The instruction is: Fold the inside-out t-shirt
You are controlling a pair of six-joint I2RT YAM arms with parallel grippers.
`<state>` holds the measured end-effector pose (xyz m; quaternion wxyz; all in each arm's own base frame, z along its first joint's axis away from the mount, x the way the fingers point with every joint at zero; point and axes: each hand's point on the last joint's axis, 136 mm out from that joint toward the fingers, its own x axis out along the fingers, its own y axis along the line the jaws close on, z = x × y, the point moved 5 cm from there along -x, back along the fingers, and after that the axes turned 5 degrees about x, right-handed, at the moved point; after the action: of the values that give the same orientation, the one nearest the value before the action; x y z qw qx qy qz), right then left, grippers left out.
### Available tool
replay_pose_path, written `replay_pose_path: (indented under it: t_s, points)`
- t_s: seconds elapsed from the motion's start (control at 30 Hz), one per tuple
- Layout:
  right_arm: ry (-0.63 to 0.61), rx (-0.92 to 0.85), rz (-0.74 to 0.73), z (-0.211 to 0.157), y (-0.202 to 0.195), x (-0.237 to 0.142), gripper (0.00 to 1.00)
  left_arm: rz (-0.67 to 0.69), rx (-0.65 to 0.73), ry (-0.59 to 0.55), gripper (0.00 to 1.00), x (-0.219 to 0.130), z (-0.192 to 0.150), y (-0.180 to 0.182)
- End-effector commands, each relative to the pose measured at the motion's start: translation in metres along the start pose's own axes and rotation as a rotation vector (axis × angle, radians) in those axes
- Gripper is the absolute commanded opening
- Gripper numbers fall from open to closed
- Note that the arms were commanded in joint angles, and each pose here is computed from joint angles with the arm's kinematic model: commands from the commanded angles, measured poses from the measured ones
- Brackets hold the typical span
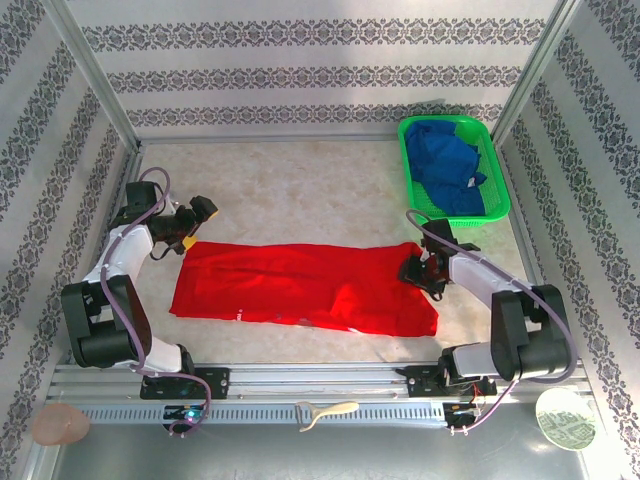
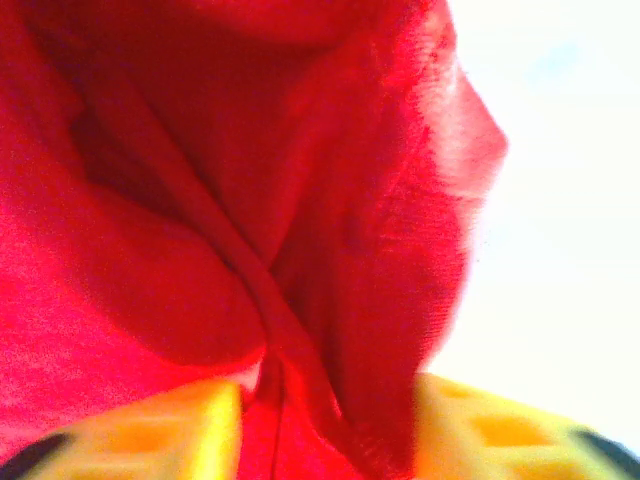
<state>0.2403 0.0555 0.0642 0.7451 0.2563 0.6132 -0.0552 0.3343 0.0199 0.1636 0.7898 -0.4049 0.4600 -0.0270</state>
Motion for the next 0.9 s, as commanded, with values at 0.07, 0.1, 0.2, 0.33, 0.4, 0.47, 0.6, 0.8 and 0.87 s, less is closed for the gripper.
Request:
replay_pose_path:
  t_s: [0.07, 0.1, 0.2, 0.33, 0.4, 0.47, 0.6, 0.8, 0.87]
  points:
    - [0.071, -0.020, 0.122, -0.003, 0.021, 0.008, 0.02, -0.005, -0.001, 0.026, 1.00, 0.005, -0.007, 0.001]
    - [0.064, -0.017, 0.127, -0.002, 0.021, 0.006, 0.00, -0.001, -0.002, 0.027, 0.99, 0.005, -0.008, 0.002]
    - [0.007, 0.002, 0.157, 0.002, 0.021, -0.012, 0.00, 0.019, 0.000, 0.037, 1.00, 0.007, -0.011, 0.007]
    - [-0.107, 0.049, 0.160, 0.013, 0.012, -0.050, 0.00, 0.025, -0.013, 0.050, 1.00, 0.012, -0.018, 0.014]
    - [-0.141, 0.068, 0.160, 0.017, 0.006, -0.066, 0.00, 0.027, -0.010, 0.062, 1.00, 0.015, -0.023, 0.015]
    - [-0.162, 0.072, 0.143, 0.020, -0.001, -0.080, 0.00, 0.024, -0.007, 0.076, 1.00, 0.019, -0.030, 0.014]
    - [-0.180, 0.071, 0.130, 0.024, -0.009, -0.095, 0.00, 0.019, 0.005, 0.091, 1.00, 0.026, -0.043, 0.007]
    - [-0.175, 0.027, 0.212, 0.025, 0.017, -0.112, 0.00, 0.049, 0.015, 0.068, 1.00, 0.028, -0.049, 0.004]
    - [-0.173, -0.002, 0.225, 0.020, 0.031, -0.115, 0.00, 0.075, 0.031, 0.070, 1.00, 0.027, -0.046, 0.005]
